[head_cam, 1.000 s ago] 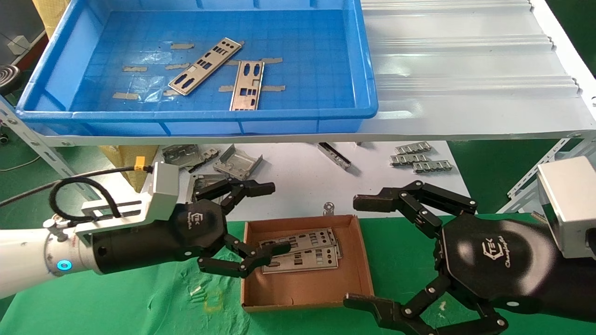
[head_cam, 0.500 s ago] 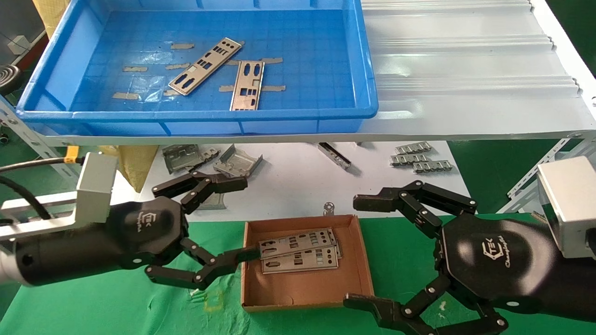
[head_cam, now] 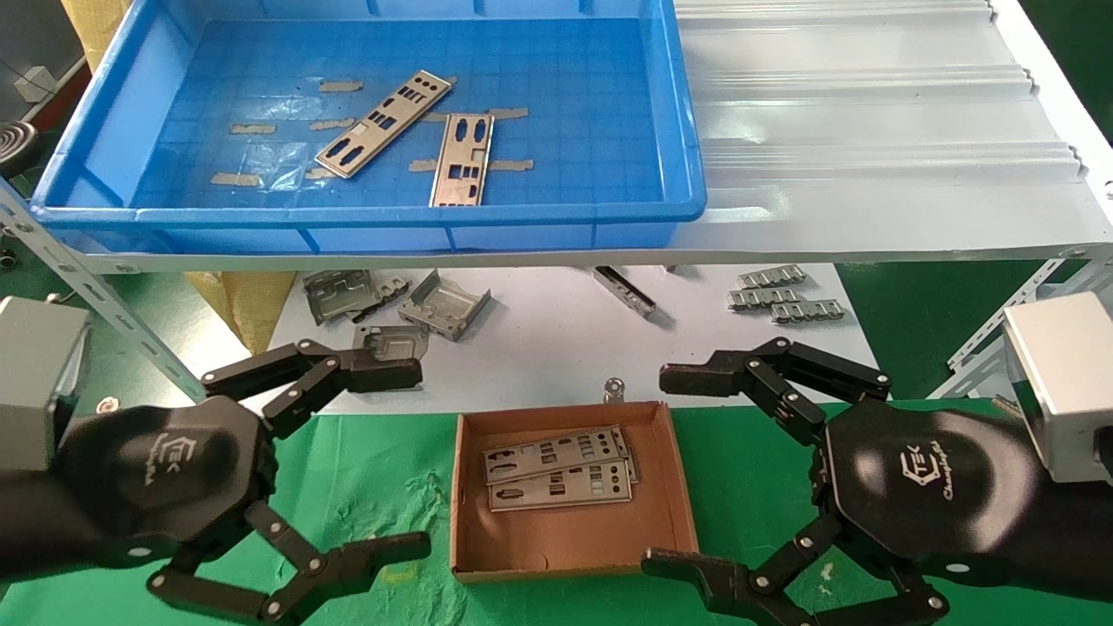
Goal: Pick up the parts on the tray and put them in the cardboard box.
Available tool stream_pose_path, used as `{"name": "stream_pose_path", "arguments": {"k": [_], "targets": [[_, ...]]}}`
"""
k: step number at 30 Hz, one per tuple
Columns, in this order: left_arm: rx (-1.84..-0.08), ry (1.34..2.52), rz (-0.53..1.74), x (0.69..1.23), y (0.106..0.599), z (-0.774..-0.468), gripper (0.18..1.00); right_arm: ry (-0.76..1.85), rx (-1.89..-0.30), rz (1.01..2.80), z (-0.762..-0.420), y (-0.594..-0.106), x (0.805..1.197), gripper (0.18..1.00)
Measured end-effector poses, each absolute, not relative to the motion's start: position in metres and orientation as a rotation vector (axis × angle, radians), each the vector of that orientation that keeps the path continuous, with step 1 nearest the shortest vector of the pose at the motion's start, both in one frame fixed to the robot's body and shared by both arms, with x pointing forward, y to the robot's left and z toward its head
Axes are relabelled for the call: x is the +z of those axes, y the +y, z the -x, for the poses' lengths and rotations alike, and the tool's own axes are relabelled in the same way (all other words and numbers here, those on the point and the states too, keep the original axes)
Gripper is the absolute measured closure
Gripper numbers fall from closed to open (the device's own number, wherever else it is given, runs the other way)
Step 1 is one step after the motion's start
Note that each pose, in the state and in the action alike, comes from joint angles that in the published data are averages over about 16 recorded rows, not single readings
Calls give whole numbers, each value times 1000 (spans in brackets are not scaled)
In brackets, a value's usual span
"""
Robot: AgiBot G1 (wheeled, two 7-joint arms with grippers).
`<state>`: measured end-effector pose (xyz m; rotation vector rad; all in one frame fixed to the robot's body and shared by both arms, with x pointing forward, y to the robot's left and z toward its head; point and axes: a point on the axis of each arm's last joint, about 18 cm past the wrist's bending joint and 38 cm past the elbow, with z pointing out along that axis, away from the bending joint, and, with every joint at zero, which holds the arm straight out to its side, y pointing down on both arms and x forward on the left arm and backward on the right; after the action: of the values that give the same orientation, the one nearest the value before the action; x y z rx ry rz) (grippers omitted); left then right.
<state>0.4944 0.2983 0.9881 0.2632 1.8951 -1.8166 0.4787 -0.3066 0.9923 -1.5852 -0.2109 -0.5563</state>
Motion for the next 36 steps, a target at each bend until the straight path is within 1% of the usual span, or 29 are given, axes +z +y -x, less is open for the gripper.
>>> {"name": "stream_pose_path", "arguments": {"k": [5, 11, 36], "targets": [[-1800, 1918, -280, 991, 300, -478, 184, -211, -556, 1585, -479, -307, 992, 178], [-1791, 1931, -289, 993, 300, -470, 184, -211, -556, 1585, -479, -307, 992, 178], [-1799, 1924, -279, 992, 300, -475, 184, -210, -556, 1585, -479, -307, 992, 178]]}}
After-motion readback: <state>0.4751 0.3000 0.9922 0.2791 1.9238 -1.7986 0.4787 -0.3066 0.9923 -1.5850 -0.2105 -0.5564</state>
